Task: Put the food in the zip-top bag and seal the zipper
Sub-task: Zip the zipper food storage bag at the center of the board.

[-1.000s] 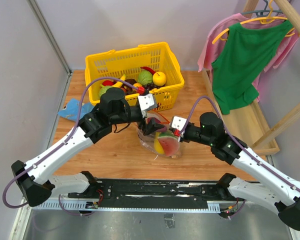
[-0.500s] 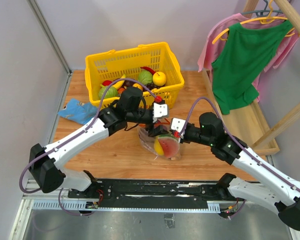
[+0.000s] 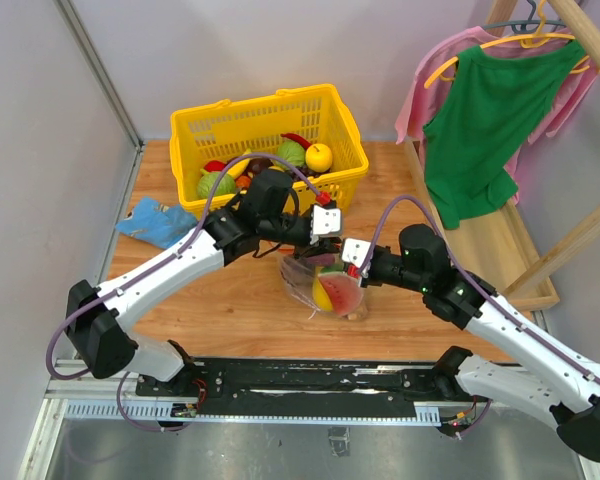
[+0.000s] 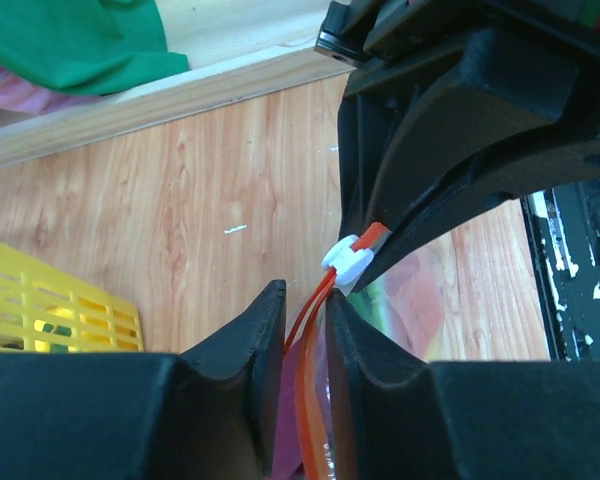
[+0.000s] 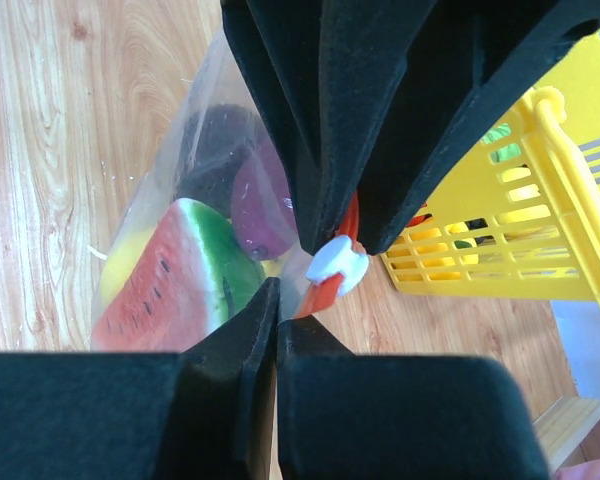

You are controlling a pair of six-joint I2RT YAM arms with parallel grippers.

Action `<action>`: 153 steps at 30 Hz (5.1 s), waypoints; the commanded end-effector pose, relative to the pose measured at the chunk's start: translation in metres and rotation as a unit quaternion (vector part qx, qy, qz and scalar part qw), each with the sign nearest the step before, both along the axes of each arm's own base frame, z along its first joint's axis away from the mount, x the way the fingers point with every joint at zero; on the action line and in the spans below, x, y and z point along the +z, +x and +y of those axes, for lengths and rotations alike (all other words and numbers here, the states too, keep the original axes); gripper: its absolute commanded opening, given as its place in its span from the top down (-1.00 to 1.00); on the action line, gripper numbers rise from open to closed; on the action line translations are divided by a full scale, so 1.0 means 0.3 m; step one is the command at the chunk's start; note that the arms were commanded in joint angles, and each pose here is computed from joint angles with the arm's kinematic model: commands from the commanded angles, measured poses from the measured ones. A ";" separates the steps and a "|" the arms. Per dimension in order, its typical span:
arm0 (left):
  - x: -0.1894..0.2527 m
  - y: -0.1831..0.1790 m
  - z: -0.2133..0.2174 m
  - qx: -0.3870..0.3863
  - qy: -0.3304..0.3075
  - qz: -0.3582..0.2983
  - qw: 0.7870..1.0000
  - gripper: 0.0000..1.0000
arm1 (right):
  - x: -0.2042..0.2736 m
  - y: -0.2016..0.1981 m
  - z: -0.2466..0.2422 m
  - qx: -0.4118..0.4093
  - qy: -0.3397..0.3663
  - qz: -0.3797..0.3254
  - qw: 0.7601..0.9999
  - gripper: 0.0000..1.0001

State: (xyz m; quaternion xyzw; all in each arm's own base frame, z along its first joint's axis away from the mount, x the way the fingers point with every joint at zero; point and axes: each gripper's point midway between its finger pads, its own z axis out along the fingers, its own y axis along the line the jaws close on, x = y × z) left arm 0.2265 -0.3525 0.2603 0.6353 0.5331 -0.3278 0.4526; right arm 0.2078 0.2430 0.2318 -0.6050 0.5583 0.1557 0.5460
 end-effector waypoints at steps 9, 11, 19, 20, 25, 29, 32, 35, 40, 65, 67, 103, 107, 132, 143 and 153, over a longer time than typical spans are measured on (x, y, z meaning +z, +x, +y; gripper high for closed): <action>0.028 -0.031 0.036 0.018 -0.007 0.017 1.000 0.99 | 0.098 0.052 -0.024 -0.018 0.043 -0.027 0.999 0.99; 0.038 -0.028 0.042 0.031 -0.012 0.022 0.999 0.99 | 0.096 0.058 -0.024 -0.019 0.051 -0.014 0.998 0.99; 0.073 -0.013 0.061 0.103 -0.024 0.058 0.993 0.99 | 0.096 0.033 0.018 0.018 0.071 0.023 0.997 0.49; 0.078 -0.014 0.060 0.109 -0.024 0.060 0.992 0.99 | 0.096 0.030 0.024 0.023 0.071 0.027 0.997 0.45; 0.091 -0.010 0.060 0.134 -0.020 0.059 0.989 0.99 | 0.097 0.032 0.054 0.038 0.073 0.044 0.996 0.37; 0.113 -0.012 0.059 0.141 -0.026 0.061 0.988 0.99 | 0.103 0.036 0.073 0.046 0.078 0.053 0.994 0.38; 0.123 -0.021 0.060 0.139 -0.029 0.059 0.988 0.99 | 0.106 0.042 0.081 0.048 0.082 0.056 0.994 0.45; 0.126 -0.029 0.064 0.138 -0.031 0.058 0.988 0.99 | 0.110 0.050 0.083 0.048 0.091 0.062 0.993 0.62; 0.115 -0.039 0.072 0.136 -0.031 0.060 0.988 0.99 | 0.124 0.072 0.075 0.043 0.114 0.069 0.990 0.98; 0.144 -0.021 0.042 0.111 -0.066 0.008 0.992 0.03 | 0.104 0.056 0.086 0.084 0.097 0.066 0.990 0.99; 0.140 -0.026 0.034 0.100 -0.063 0.007 0.993 0.03 | 0.103 0.055 0.086 0.084 0.096 0.065 0.990 0.99; 0.064 -0.015 0.154 0.153 0.012 -0.010 0.988 0.99 | 0.115 0.072 0.043 0.054 0.097 0.042 0.993 0.99; 0.091 -0.015 0.149 0.152 0.004 -0.012 0.988 0.99 | 0.119 0.061 0.050 0.064 0.099 0.048 0.992 0.99; 0.134 -0.034 0.100 0.119 -0.005 0.010 0.993 0.99 | 0.223 0.050 0.088 0.088 0.124 0.069 0.986 0.53; 0.124 -0.033 0.093 0.115 -0.002 0.013 0.993 0.99 | 0.214 0.044 0.110 0.108 0.126 0.081 0.983 0.75; 0.096 -0.017 0.124 0.142 0.013 0.010 0.990 0.99 | 0.223 0.077 0.070 0.063 0.135 0.068 0.987 0.99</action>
